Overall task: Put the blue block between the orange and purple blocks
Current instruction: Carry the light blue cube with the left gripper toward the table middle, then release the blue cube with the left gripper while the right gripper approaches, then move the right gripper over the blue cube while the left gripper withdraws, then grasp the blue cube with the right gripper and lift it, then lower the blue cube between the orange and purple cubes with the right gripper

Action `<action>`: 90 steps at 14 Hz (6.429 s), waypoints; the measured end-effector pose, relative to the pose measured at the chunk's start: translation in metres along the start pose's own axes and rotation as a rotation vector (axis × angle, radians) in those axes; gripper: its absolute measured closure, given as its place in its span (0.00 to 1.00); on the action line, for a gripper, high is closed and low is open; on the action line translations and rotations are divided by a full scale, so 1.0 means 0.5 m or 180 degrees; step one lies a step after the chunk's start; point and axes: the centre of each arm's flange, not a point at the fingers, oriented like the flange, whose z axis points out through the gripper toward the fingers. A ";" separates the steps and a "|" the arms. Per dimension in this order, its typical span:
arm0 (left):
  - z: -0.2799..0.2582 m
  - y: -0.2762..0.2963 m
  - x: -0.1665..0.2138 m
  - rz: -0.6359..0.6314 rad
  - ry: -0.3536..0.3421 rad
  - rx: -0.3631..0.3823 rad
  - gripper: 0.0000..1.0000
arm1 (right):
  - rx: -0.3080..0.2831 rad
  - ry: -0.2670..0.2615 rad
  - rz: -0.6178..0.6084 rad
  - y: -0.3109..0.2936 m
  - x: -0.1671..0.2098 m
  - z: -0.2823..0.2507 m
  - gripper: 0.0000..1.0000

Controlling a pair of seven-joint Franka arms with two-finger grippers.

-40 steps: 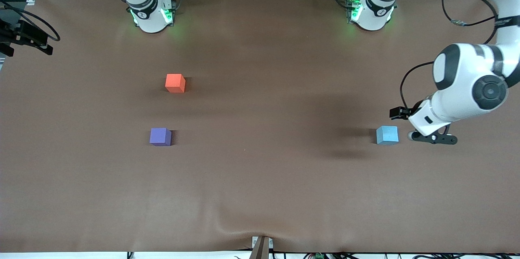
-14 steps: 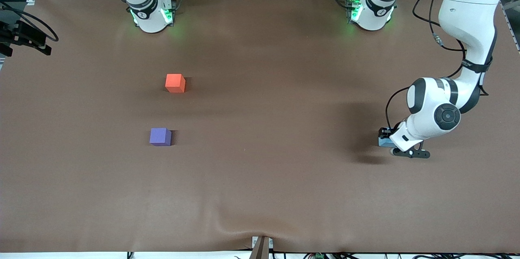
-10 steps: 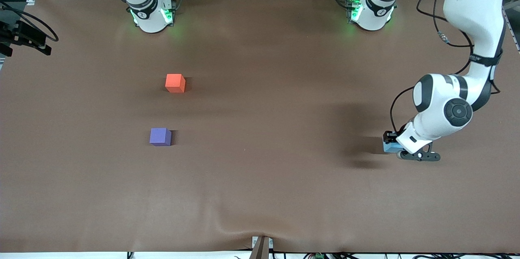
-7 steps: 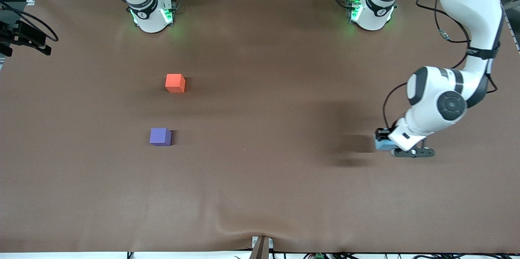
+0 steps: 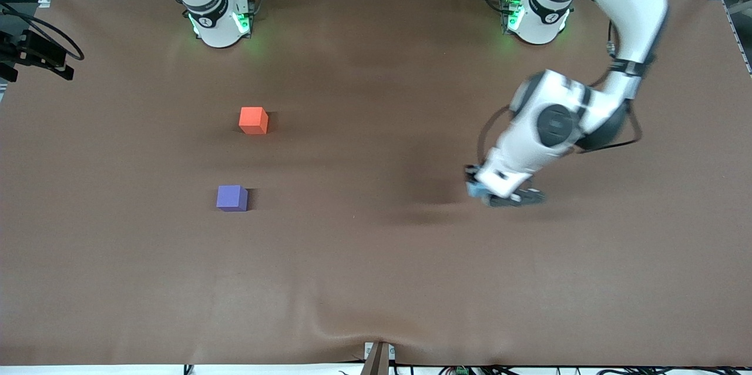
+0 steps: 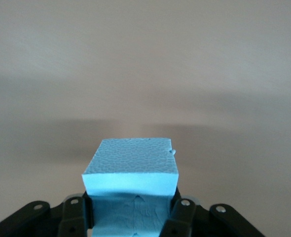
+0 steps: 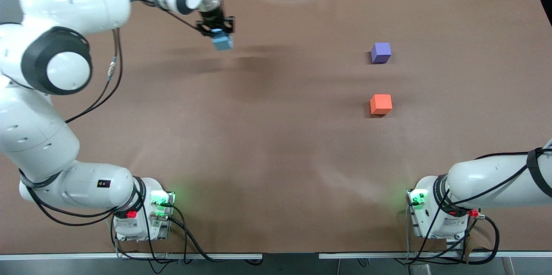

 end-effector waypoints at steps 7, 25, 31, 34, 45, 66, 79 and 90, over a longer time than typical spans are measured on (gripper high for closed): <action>0.116 0.345 -0.163 -0.0027 -0.0119 -0.0124 0.46 | 0.0000 -0.0002 0.0001 0.001 0.000 0.000 0.00; 0.135 0.475 -0.254 0.0267 0.0308 0.0063 0.00 | 0.0005 -0.0081 0.0001 0.003 0.018 0.025 0.00; -0.215 0.241 -0.037 -0.0158 0.0584 0.0108 0.00 | 0.0032 -0.0578 -0.0037 0.007 0.110 0.183 0.00; -0.333 0.045 0.076 -0.0169 0.0620 0.0207 0.00 | 0.0089 -0.0837 -0.0095 -0.002 0.151 0.270 0.00; -0.567 -0.468 0.144 0.0268 0.0292 0.0414 0.00 | 0.0440 -0.0755 0.0467 -0.476 0.181 0.494 0.00; -0.651 -0.548 -0.043 0.0594 -0.0028 0.0402 0.00 | 0.0517 -0.0254 0.0305 -0.969 0.004 0.933 0.33; -0.637 -0.524 0.032 0.0621 -0.0008 0.0403 0.00 | 0.0320 -0.0554 -0.0014 -0.416 0.149 0.611 0.51; -0.668 -0.519 0.029 0.0630 0.0096 0.0394 0.00 | 0.0265 -0.0523 0.0033 -0.285 0.087 0.822 0.51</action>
